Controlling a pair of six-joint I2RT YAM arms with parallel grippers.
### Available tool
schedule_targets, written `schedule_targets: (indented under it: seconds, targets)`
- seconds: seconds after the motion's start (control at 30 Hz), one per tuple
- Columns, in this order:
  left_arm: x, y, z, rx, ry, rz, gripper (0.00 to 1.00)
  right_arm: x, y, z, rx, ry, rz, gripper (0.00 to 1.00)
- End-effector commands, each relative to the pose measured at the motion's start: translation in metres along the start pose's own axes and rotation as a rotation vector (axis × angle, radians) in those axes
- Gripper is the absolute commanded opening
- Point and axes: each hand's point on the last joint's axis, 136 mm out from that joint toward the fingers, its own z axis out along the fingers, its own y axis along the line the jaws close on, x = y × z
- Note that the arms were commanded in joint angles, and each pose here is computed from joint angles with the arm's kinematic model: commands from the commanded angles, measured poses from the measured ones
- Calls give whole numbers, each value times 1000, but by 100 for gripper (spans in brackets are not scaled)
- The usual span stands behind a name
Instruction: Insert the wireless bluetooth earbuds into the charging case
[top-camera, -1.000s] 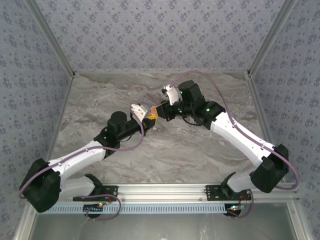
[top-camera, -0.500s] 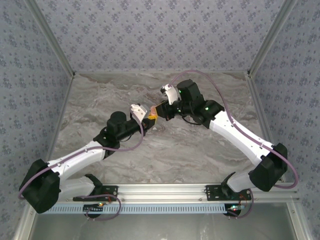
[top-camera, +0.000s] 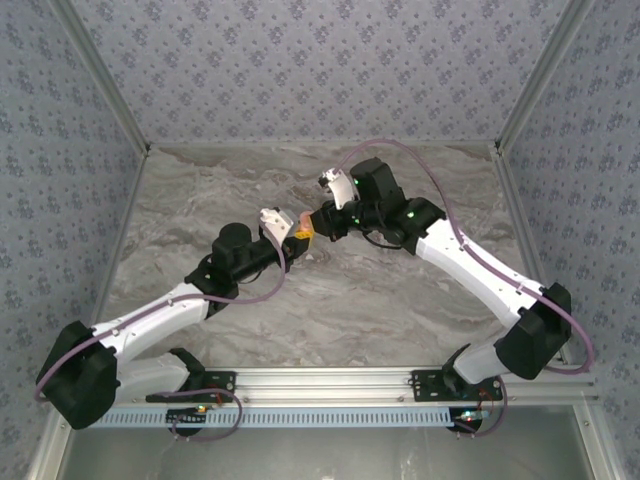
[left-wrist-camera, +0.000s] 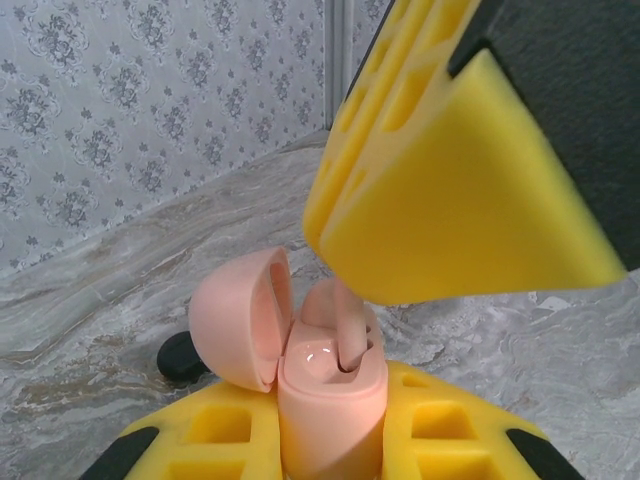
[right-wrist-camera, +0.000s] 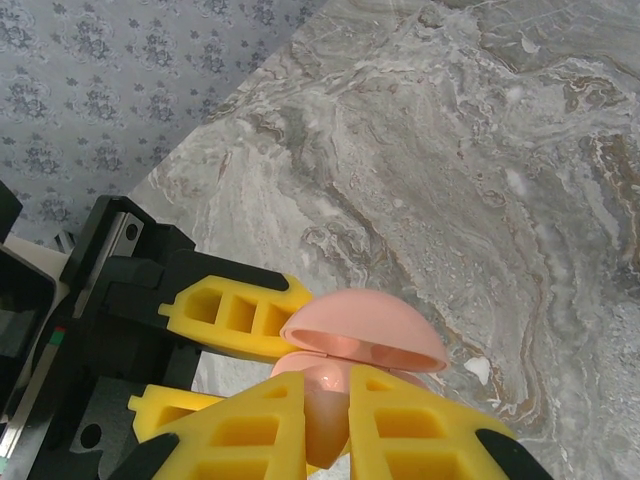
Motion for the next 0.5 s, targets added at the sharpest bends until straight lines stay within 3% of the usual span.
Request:
schedule_targets:
  seconds: [0.0,0.47]
  targets:
    - [-23,-3,-5,11,-71,35,8,0,8,3,-33,25,-14,14]
    - [-27,0,-3,-2,-90,4,9,5,8,9,-28,57,-9,24]
